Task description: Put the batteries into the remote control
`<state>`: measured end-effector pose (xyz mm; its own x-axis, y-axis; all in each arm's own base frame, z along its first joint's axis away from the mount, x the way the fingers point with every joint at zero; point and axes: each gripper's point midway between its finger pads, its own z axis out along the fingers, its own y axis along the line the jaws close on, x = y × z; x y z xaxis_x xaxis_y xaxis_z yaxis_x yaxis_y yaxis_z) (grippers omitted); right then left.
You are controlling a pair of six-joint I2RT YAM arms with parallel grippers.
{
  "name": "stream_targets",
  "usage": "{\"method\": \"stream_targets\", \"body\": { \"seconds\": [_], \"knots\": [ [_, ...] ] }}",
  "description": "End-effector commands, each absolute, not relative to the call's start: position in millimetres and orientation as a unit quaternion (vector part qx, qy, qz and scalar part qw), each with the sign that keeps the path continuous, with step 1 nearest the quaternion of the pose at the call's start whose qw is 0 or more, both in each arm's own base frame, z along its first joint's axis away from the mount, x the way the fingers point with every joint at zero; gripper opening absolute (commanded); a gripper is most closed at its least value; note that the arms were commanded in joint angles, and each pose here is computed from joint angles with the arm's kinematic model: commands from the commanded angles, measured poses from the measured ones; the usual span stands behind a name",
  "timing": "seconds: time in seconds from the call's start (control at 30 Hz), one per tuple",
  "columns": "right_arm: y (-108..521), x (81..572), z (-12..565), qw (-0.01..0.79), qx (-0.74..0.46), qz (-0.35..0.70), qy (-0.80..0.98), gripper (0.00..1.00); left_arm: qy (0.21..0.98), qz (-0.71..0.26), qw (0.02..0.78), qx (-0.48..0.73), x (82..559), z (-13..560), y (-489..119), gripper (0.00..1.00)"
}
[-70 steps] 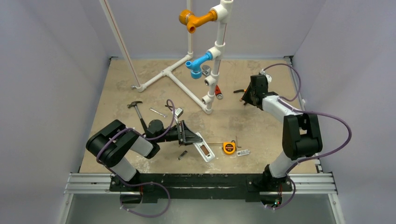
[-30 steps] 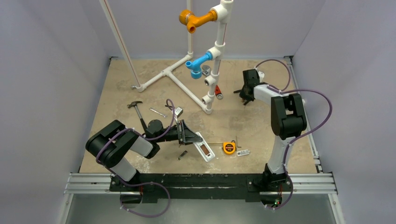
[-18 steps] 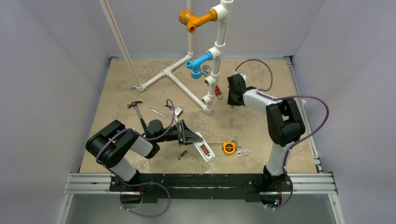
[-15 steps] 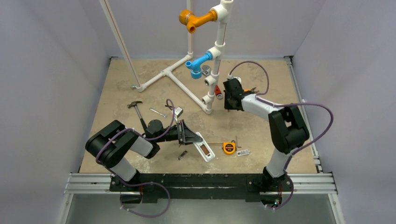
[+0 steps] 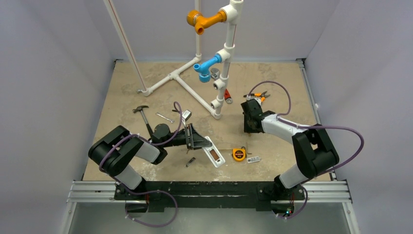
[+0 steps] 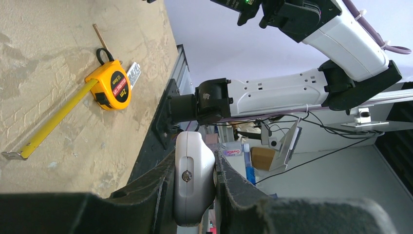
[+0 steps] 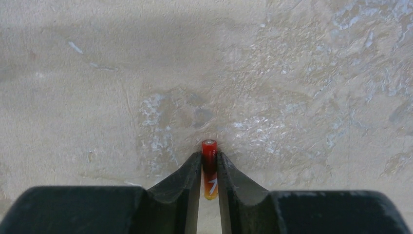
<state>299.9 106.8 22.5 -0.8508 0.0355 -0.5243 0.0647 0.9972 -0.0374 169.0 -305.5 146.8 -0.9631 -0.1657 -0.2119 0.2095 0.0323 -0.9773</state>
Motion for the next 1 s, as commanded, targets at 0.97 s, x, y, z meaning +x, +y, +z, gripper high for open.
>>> {"method": "stream_targets", "body": {
  "seconds": [0.97],
  "knots": [
    [99,245,2,0.197,0.049,-0.040,0.978,0.00,0.681,-0.712,0.169,0.034,173,166,-305,0.00]
  ]
}}
